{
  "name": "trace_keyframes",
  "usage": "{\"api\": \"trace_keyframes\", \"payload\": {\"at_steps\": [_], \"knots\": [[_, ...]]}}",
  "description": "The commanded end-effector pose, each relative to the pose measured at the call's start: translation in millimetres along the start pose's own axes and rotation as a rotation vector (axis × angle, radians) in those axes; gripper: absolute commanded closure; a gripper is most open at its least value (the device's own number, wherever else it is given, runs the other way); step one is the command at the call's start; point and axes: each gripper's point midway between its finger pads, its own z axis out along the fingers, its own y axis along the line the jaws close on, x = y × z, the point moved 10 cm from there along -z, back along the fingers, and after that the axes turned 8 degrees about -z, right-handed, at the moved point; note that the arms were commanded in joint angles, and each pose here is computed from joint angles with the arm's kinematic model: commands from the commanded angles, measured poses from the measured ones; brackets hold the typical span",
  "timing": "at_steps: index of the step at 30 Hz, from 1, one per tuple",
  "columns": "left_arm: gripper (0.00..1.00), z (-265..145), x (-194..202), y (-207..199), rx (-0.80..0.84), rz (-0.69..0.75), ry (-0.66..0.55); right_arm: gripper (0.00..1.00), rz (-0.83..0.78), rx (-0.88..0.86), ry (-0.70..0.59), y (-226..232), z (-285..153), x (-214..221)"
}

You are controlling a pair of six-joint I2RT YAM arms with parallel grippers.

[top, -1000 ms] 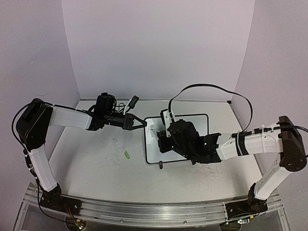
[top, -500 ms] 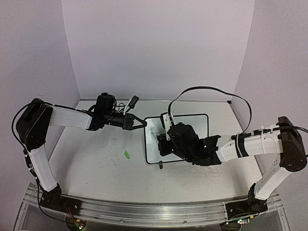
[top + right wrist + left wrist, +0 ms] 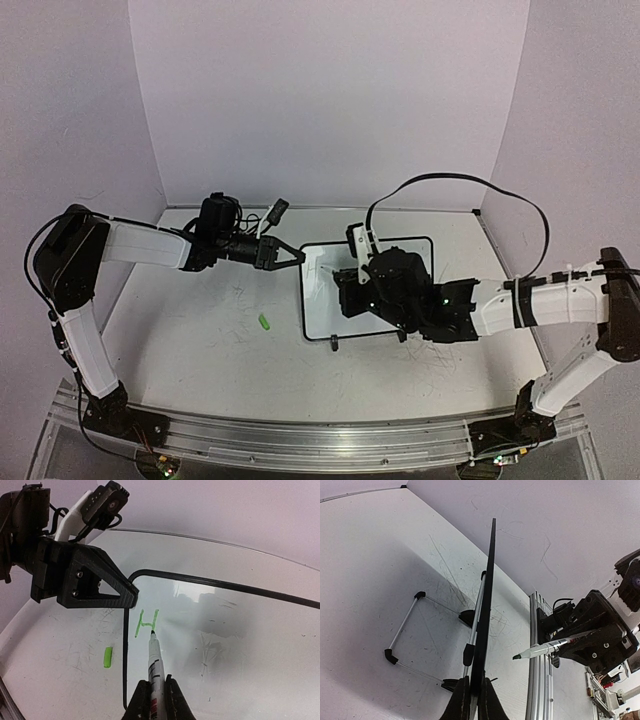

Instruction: Write a sentence on the whiteboard

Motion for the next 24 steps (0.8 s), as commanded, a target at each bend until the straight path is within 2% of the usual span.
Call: {"api": "trace_keyframes", "payload": {"at_steps": [1, 24], "knots": [[1.0, -4, -5, -22, 0.058, 0.035, -0.003, 1.0, 0.019, 0.006, -0.046, 3, 8, -12], [1.0, -4, -6, -22, 0.059, 0.039, -0.004, 1.0, 0.014, 0.058, -0.028, -6, 16, -3]]}}
